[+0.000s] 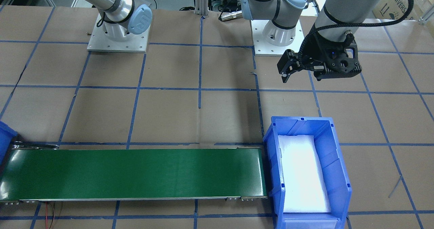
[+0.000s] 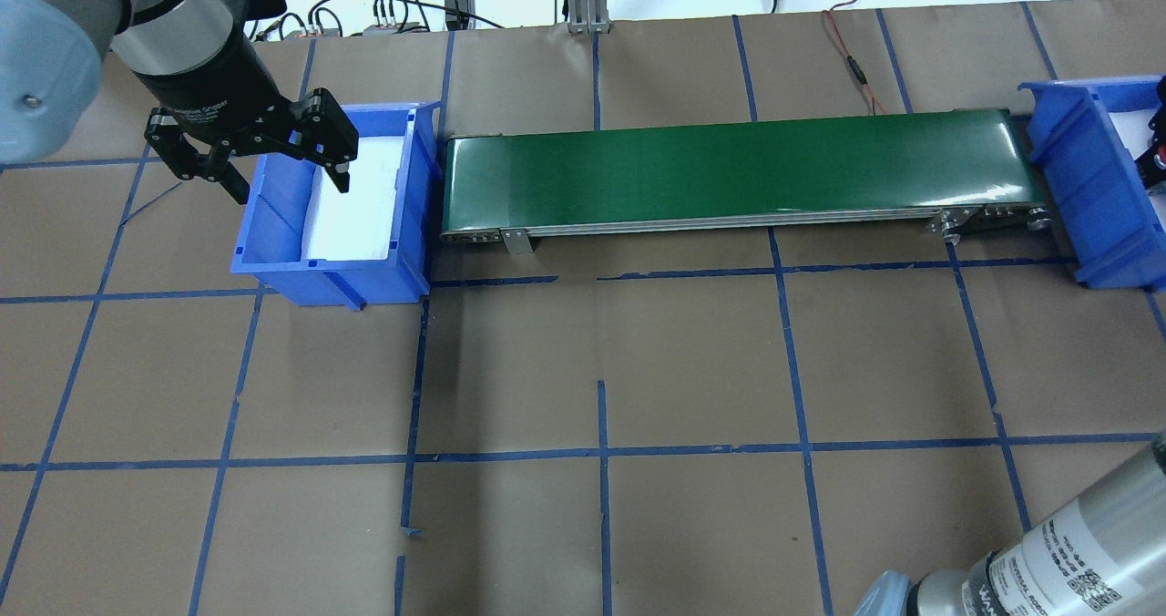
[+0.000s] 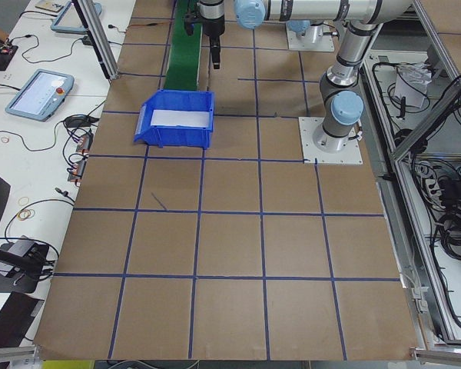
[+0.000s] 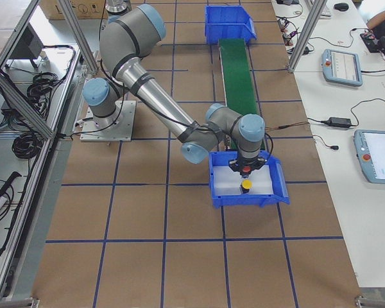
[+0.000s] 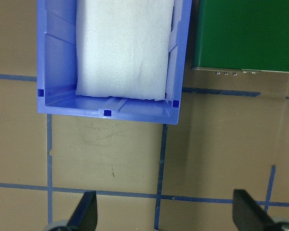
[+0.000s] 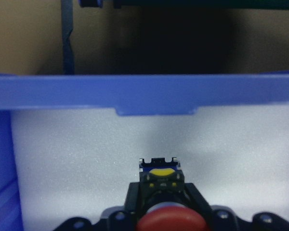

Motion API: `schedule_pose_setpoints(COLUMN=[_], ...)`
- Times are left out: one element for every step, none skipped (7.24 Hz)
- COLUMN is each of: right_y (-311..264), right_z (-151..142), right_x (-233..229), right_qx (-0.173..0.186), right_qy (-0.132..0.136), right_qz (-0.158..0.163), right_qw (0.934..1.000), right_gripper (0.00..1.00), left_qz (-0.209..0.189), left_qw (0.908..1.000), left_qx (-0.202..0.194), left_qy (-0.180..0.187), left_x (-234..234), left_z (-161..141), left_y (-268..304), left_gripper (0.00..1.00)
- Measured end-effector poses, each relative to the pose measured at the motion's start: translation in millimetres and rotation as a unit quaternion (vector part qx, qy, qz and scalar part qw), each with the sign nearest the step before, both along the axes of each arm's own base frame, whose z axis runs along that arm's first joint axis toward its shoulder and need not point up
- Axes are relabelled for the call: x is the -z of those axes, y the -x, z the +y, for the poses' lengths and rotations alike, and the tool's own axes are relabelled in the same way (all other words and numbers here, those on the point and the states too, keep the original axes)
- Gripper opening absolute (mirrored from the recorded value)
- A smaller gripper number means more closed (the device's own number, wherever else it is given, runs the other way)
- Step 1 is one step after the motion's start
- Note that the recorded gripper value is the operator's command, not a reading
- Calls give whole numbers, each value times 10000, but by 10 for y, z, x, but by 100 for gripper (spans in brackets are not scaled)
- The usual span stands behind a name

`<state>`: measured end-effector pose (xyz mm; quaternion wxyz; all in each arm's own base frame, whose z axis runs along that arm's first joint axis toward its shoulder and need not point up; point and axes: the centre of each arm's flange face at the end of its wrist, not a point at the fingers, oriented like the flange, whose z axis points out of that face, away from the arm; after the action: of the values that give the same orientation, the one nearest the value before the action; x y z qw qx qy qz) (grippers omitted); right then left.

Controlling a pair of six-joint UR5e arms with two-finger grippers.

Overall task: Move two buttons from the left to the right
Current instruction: 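Carry the red button into the blue bin and release it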

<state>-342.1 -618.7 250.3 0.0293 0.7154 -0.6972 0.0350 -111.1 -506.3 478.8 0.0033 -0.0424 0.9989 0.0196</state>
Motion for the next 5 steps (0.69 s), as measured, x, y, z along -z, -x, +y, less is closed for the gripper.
schedule_pose_setpoints(right_y=[1,3,3,-14,-67], right_z=[0,-1,1,35,130], right_x=[33,24,-24,-195,-538], right_qx=[3,4,8,21,69], right_qy=[-20,-17,-7,-38,-131], right_qz=[-19,-16,2,32,84], right_qw=[10000,10000,10000,10000,9999], right_gripper=[100,100,100,100,100], left_qz=[0,0,0,0,0], left_qw=[10000,10000,10000,10000,10000], left_qx=[0,0,0,0,0], left_qy=[0,0,0,0,1], left_x=[0,0,0,0,-1], left_z=[0,0,0,0,0], left_y=[0,0,0,0,0], left_gripper=[100,100,100,100,100])
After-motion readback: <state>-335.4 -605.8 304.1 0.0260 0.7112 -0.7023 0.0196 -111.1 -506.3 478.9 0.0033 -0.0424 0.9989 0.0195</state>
